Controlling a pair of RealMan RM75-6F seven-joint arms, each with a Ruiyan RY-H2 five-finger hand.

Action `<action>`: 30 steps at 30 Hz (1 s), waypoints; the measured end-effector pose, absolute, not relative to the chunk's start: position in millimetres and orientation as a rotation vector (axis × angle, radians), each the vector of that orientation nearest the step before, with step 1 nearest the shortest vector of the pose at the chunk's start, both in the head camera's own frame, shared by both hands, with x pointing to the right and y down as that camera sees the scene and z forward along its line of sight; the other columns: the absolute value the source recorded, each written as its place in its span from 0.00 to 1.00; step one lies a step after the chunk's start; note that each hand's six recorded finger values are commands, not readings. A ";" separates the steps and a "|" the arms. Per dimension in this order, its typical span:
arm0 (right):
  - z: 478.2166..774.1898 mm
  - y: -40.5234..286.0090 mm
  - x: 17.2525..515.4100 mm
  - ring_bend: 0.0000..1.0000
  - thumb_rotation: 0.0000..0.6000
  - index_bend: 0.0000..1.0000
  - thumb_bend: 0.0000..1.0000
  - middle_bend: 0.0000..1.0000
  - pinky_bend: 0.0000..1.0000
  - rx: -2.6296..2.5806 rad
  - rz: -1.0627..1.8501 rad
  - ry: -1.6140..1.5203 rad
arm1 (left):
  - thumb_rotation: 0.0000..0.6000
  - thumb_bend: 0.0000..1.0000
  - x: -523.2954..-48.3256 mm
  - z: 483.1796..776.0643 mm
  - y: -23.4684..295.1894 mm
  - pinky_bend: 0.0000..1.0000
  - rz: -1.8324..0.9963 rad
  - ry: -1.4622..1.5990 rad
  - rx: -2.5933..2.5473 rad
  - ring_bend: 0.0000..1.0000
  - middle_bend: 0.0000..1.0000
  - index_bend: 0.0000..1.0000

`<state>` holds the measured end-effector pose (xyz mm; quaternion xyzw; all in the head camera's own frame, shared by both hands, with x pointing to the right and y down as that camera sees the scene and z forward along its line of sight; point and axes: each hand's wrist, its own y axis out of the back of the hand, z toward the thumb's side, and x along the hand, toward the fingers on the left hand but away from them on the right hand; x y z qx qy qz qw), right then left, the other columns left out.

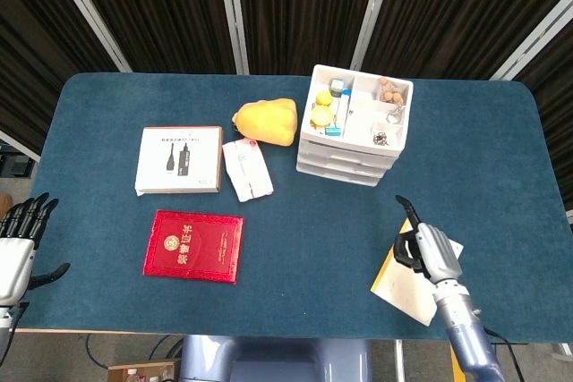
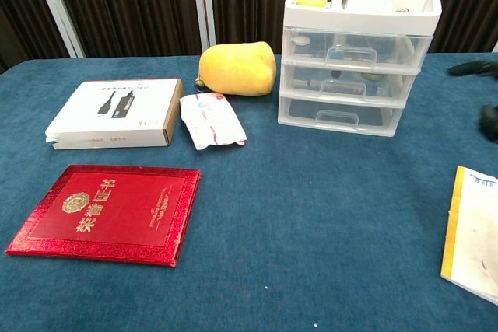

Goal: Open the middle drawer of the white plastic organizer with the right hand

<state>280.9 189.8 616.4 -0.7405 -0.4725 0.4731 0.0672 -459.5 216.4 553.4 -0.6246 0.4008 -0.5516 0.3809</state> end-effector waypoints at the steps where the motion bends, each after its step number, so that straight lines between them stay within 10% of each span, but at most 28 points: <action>1: 621.2 188.0 275.0 0.85 1.00 0.00 0.76 0.85 0.87 -2.261 1.431 -1.446 | 1.00 0.01 -459.8 553.2 216.4 0.08 -1.408 1.025 -1.598 0.00 0.00 0.02; 30: 720.9 120.3 169.1 0.85 1.00 0.00 0.81 0.85 0.87 -2.652 1.292 -2.084 | 1.00 0.01 -466.5 555.8 206.9 0.07 -1.405 1.076 -1.628 0.00 0.00 0.02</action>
